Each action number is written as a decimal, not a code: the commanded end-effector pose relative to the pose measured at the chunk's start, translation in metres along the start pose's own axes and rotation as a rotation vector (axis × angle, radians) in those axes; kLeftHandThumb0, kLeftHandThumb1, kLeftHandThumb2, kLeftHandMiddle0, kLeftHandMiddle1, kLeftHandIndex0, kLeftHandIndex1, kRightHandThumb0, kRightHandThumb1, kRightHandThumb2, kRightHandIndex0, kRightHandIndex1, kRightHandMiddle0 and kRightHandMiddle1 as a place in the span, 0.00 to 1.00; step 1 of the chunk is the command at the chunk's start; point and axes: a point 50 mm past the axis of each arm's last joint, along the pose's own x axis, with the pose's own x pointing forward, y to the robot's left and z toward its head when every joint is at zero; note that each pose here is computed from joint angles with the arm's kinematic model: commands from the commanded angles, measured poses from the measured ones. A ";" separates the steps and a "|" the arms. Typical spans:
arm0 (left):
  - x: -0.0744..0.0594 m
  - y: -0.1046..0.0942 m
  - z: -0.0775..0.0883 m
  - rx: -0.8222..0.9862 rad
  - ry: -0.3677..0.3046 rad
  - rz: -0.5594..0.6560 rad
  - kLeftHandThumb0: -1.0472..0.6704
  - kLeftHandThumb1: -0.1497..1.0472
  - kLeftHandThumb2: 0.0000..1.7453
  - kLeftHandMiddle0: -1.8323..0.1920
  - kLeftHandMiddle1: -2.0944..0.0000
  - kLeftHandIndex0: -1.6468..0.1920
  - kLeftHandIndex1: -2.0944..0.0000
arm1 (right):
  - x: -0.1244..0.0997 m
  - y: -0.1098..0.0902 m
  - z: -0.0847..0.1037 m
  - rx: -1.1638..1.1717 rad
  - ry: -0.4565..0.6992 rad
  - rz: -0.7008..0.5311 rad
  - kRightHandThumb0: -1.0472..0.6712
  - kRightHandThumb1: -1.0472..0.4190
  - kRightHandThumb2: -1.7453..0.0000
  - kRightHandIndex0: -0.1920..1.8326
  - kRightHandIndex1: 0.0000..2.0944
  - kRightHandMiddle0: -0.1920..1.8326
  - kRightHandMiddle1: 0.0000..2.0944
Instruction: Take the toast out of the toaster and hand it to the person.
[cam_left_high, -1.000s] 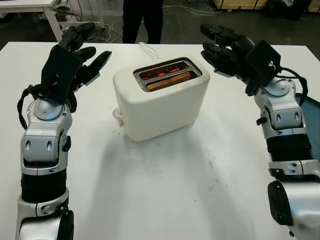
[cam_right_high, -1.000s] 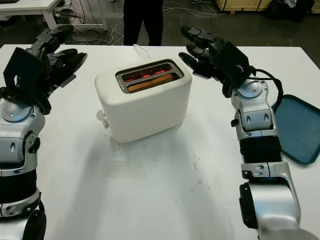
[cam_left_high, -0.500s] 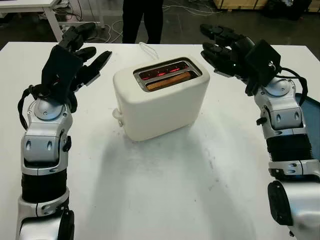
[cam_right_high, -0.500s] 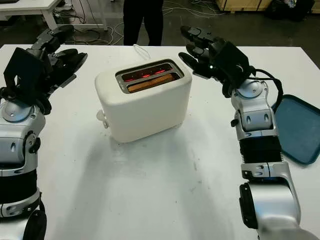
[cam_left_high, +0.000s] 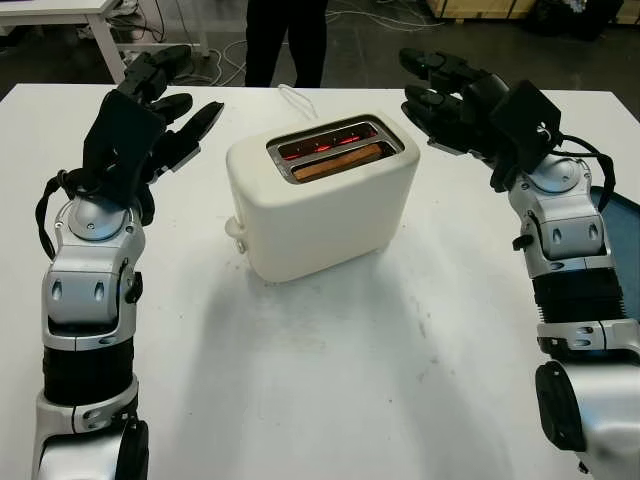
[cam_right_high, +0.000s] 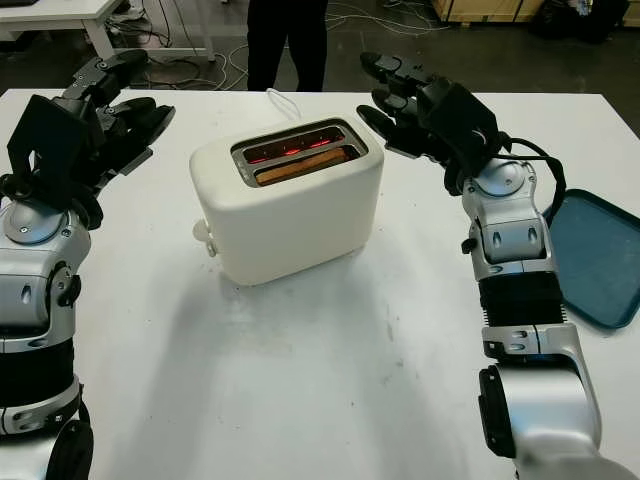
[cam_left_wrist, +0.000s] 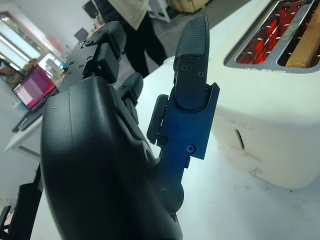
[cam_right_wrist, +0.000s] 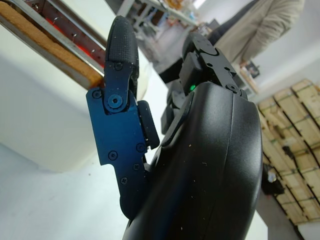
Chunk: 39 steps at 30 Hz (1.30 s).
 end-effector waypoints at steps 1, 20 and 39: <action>0.002 0.000 0.004 0.013 -0.019 -0.006 0.27 0.89 0.07 0.91 0.66 0.81 0.81 | 0.000 -0.002 0.004 -0.022 -0.020 0.000 0.24 0.09 0.76 0.21 0.01 0.22 0.00; 0.002 0.000 0.004 0.006 -0.018 -0.013 0.28 0.89 0.08 0.91 0.65 0.82 0.81 | -0.001 0.001 0.000 0.019 -0.020 -0.028 0.23 0.09 0.77 0.21 0.01 0.22 0.00; 0.001 0.000 0.003 -0.005 -0.015 -0.006 0.28 0.89 0.08 0.91 0.67 0.83 0.81 | -0.003 0.005 -0.005 -0.023 -0.026 -0.060 0.23 0.09 0.74 0.22 0.02 0.23 0.01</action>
